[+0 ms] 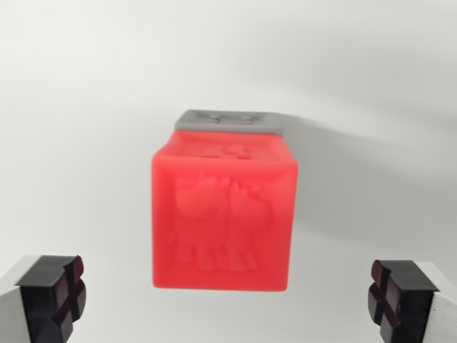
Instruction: Destack cube
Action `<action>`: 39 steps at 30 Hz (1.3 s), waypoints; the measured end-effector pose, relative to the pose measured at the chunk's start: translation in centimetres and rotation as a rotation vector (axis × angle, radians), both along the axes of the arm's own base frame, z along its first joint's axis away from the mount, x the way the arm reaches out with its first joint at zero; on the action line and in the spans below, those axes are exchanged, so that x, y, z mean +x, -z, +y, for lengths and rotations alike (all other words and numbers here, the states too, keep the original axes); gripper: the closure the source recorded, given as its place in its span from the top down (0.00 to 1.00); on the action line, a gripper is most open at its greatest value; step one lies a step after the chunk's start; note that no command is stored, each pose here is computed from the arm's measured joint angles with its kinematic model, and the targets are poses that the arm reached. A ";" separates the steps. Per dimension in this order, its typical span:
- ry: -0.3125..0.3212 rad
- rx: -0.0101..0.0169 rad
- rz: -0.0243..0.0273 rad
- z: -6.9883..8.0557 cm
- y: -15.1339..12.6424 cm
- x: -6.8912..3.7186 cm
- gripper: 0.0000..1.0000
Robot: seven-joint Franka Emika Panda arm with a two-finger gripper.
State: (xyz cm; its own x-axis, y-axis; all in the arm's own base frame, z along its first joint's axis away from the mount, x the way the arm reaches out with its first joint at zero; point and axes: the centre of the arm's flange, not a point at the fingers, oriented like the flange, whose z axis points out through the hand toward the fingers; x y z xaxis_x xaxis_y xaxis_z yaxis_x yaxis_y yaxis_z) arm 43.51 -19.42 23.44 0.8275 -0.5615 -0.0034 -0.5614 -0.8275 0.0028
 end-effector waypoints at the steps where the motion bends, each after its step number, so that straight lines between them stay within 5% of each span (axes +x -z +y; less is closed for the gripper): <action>1: -0.001 -0.0006 -0.0010 0.0 0.4 0.0 1.00; 9: -0.005 0.0008 0.0057 0.2 3.7 0.0 1.00; 22: -0.006 0.0003 0.0039 0.2 6.6 -0.1 1.00; 23: -0.006 0.0001 0.0036 0.2 6.6 0.0 0.00; 39: -0.007 -0.0006 0.0014 0.2 6.6 0.0 0.00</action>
